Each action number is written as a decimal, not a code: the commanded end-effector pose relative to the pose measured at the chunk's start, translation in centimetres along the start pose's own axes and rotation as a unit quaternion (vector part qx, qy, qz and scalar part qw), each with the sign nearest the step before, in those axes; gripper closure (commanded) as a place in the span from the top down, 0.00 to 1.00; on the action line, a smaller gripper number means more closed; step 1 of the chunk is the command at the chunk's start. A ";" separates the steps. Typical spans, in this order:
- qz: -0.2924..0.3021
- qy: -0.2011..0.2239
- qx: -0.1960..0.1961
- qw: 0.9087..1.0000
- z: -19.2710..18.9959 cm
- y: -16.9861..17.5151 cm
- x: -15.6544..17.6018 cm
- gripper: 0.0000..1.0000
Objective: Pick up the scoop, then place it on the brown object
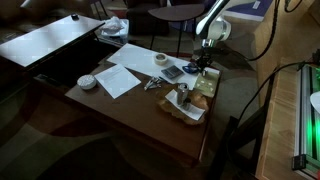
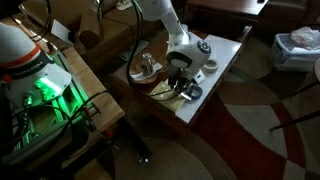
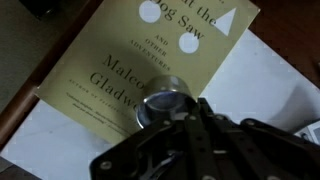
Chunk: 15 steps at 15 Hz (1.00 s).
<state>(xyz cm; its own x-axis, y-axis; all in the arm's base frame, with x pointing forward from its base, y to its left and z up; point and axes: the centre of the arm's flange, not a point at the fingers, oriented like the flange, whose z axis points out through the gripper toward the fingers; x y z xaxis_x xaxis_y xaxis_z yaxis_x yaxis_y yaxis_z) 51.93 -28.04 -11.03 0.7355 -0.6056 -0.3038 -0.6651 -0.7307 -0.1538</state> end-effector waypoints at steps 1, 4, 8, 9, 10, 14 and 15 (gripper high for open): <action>-0.035 -0.018 0.020 0.999 -1.5 -1.0 -2.0 0.02; -0.132 -0.017 0.041 0.990 -4.0 -3.2 -6.5 0.01; -0.246 -0.031 0.063 0.967 -5.3 -5.0 -10.8 0.01; -0.273 -0.040 0.069 0.959 -5.4 -4.8 -11.8 0.01; -0.300 -0.047 0.074 0.950 -5.4 -4.5 -12.7 0.01; -0.406 -0.061 0.093 0.907 -4.3 -2.6 -16.3 0.01; -0.430 -0.067 0.098 0.895 -3.9 -2.4 -17.0 0.01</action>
<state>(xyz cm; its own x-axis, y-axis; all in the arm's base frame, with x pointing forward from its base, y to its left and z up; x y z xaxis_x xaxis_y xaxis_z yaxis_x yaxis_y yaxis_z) 45.12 -18.13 -2.48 0.9839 0.0741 -0.1624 -0.0182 -0.8633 -0.5044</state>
